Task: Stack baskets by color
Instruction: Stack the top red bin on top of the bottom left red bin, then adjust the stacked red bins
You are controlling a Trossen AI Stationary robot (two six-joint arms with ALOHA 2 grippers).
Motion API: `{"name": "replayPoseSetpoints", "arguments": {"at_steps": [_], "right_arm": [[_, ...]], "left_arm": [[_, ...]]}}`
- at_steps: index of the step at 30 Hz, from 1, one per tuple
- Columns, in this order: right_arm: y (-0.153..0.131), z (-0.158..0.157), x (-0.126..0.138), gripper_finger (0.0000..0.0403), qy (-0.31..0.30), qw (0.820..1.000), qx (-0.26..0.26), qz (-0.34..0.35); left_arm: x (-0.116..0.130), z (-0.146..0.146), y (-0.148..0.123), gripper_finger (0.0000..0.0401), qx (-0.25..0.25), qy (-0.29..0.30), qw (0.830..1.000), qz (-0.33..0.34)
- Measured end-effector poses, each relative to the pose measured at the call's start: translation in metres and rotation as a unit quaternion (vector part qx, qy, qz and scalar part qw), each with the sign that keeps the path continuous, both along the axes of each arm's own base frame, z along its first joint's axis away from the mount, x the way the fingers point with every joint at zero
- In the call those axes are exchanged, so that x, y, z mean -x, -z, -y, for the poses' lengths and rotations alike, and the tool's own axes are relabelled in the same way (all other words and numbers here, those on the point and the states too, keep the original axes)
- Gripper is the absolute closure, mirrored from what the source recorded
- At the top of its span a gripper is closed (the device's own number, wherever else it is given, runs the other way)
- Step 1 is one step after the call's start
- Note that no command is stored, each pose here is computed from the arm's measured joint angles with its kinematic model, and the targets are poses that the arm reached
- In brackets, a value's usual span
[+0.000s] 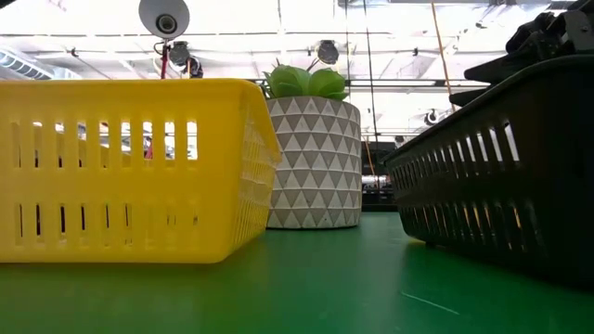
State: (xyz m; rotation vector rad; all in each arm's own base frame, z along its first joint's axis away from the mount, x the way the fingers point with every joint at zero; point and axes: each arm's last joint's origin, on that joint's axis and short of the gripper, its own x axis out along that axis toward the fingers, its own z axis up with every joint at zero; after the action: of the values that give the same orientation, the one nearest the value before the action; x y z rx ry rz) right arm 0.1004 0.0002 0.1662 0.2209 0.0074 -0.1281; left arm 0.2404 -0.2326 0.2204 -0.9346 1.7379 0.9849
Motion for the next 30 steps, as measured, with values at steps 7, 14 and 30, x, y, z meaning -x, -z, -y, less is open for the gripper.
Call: {"name": "replayPoseSetpoints", "arguments": {"at_steps": [7, 14, 30], "right_arm": [[0.0, 0.0, 0.0, 0.014, 0.0, 1.0, 0.0, 0.0], [0.0, 0.0, 0.0, 0.014, 0.0, 1.0, 0.0, 0.0], [0.0, 0.0, 0.0, 0.014, 0.0, 1.0, 0.0, 0.0]], "left_arm": [[-0.005, -0.005, -0.001, 0.0392, 0.034, 0.002, 0.999, -0.019], [-0.01, -0.004, 0.0, 0.0377, 0.052, 0.0, 0.999, -0.002], [-0.013, -0.006, 0.001, 0.0271, 0.016, -0.001, 0.999, 0.029]]}}
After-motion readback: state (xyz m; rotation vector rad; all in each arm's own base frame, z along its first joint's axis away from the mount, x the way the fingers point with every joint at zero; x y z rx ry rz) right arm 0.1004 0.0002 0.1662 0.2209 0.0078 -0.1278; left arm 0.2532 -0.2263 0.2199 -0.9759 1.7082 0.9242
